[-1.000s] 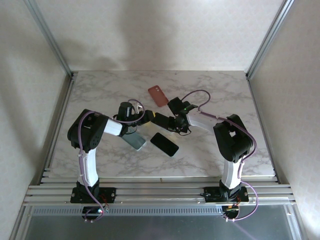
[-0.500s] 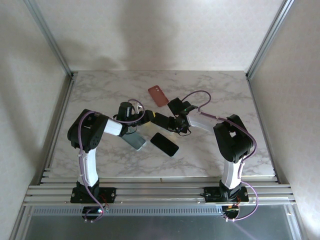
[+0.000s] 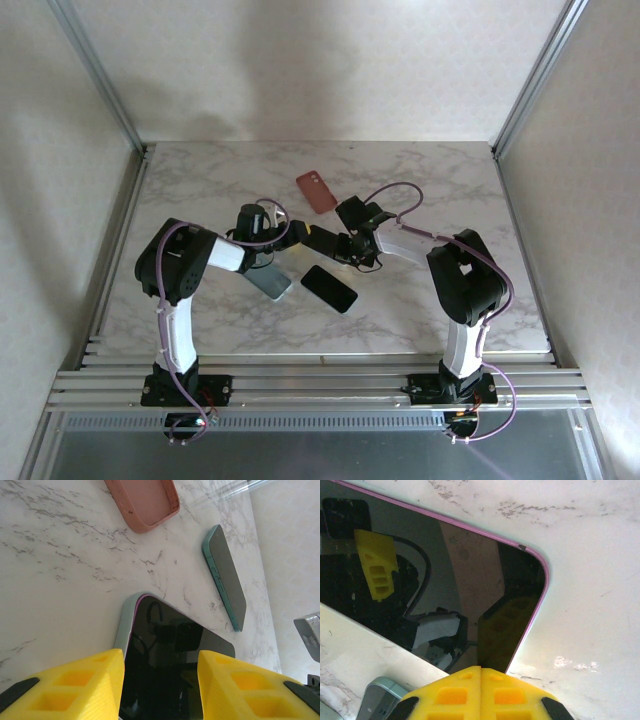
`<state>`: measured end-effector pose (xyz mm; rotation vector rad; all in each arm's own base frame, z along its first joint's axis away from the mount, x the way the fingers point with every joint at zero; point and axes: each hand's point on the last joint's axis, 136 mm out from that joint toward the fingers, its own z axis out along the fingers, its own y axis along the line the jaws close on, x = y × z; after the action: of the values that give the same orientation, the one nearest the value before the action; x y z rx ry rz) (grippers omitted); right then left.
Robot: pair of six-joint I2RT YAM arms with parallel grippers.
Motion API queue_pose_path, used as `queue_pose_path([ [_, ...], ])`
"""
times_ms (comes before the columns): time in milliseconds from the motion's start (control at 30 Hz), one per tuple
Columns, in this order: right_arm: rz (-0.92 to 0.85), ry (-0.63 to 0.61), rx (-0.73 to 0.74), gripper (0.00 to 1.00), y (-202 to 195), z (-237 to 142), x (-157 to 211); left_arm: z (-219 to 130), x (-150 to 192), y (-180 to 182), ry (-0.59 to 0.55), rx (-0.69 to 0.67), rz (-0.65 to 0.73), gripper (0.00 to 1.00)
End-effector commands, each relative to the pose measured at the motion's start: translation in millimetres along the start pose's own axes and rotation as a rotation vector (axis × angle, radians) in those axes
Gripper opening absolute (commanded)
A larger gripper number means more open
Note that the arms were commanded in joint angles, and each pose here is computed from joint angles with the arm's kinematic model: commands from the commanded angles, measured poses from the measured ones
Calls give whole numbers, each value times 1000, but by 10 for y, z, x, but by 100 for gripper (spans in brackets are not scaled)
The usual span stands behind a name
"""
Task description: Put the phone into the phone case
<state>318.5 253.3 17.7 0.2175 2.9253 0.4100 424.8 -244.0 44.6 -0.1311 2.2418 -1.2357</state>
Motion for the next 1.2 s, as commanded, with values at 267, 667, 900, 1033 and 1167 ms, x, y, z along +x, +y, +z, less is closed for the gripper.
queue_pose_path([
  [267, 34, 345, 264, 0, -869, 751, 1070, -9, -14, -4, -6, -16, 0, 43],
  [667, 44, 370, 288, 0, -960, 813, 1159, -8, -4, 3, -4, -17, 2, 43],
  [900, 49, 388, 305, 0, -1011, 857, 1216, 4, -6, 0, -2, -12, 2, 43],
  [1033, 50, 398, 319, 0, -1041, 899, 1243, 8, -2, 0, 1, -10, 1, 43],
  [1167, 51, 411, 331, 0, -1067, 958, 1277, 16, -7, -1, 1, -8, 2, 43],
])
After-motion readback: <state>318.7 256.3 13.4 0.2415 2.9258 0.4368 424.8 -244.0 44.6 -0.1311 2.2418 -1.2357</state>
